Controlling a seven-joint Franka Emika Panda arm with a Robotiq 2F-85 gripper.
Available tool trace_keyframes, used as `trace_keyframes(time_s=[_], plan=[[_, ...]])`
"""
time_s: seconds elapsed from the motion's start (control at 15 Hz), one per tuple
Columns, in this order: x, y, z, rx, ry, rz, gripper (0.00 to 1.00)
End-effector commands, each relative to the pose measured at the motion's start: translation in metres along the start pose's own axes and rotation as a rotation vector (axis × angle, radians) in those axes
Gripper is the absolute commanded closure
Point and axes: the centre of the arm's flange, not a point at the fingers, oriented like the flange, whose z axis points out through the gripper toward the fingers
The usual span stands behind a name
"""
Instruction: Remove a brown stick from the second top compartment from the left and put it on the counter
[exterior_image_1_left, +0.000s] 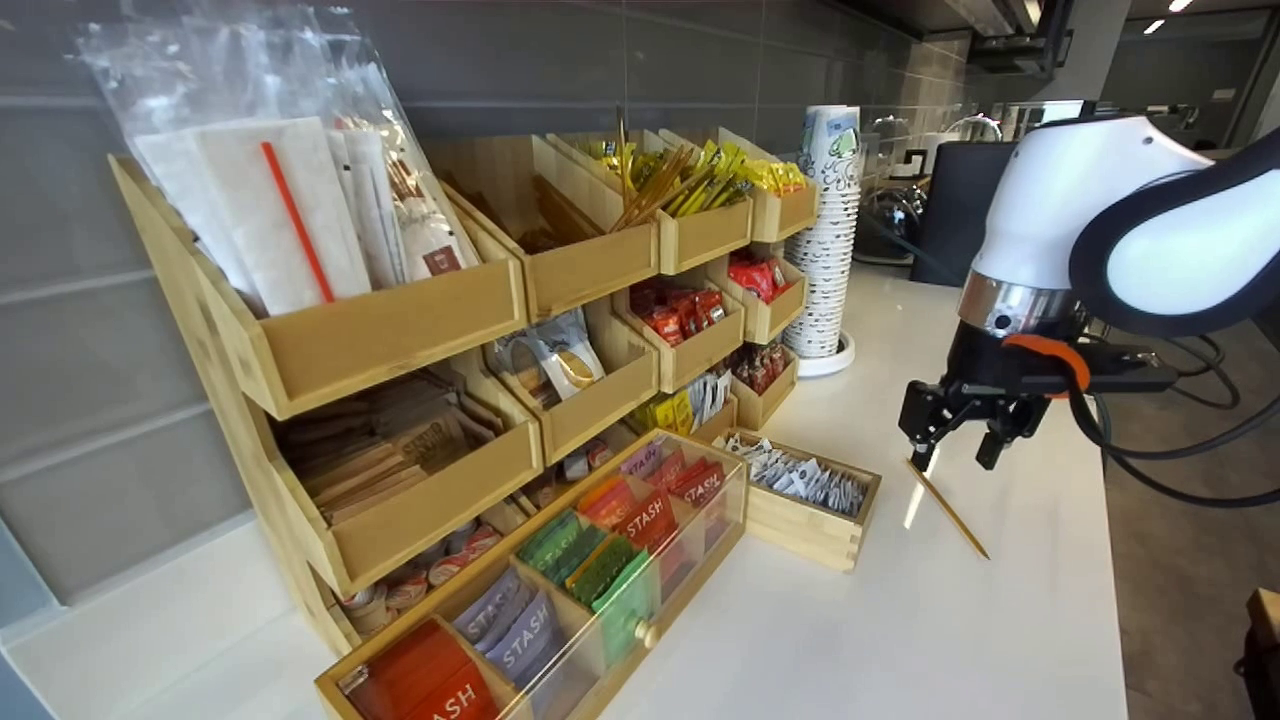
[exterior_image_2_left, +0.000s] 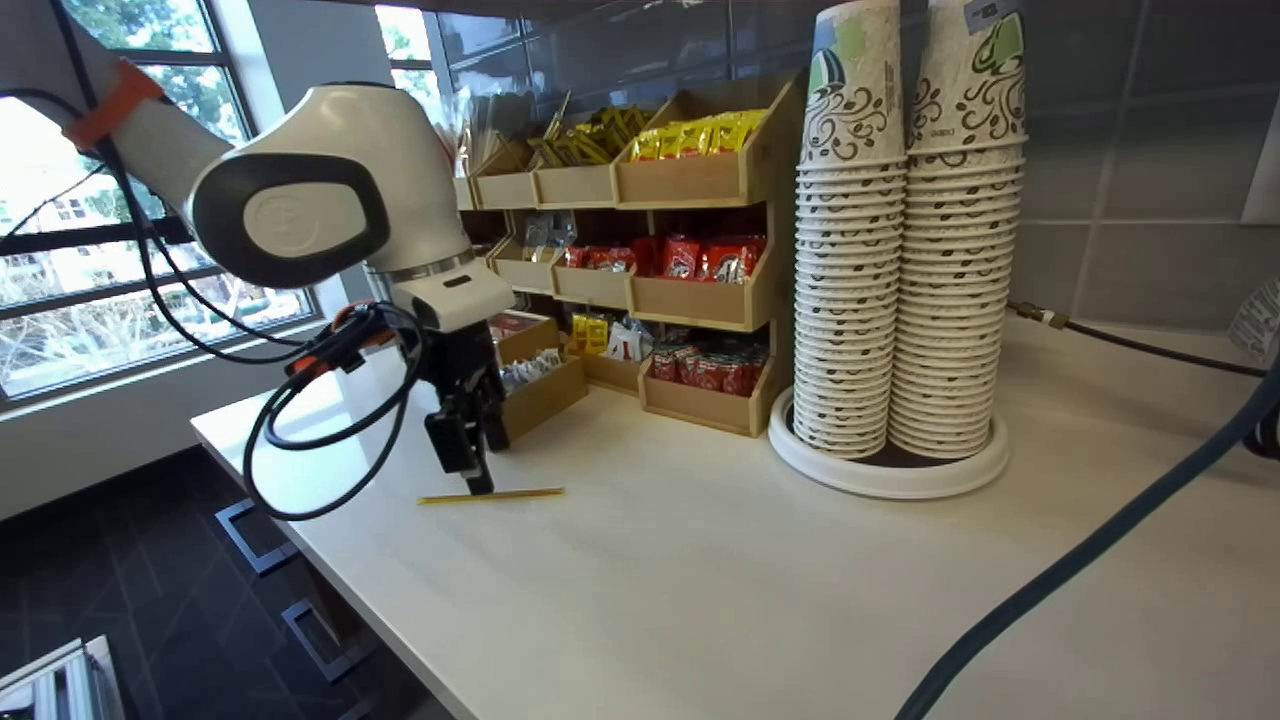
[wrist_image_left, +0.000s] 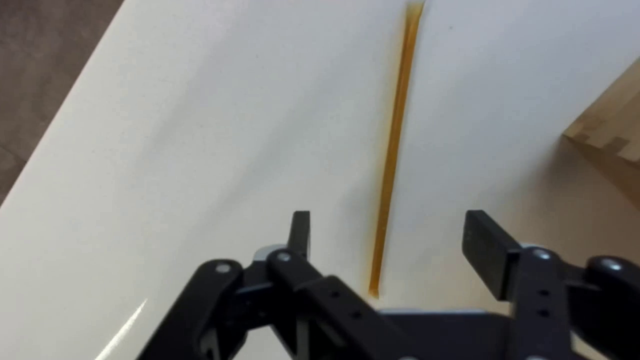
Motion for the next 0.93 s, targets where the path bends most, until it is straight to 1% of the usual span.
trace_keyframes(time_s=[0.0, 0.47, 0.6, 0.8, 0.87], plan=[[-0.007, 0.009, -0.038, 0.013, -0.002, -0.004, 0.0], [-0.018, 0.029, -0.084, -0.015, -0.021, -0.012, 0.0], [-0.023, 0.035, -0.095, -0.02, -0.047, -0.02, 0.0], [-0.029, 0.042, -0.107, -0.035, -0.061, -0.027, 0.0], [-0.023, 0.03, -0.091, -0.043, -0.052, -0.016, 0.0]])
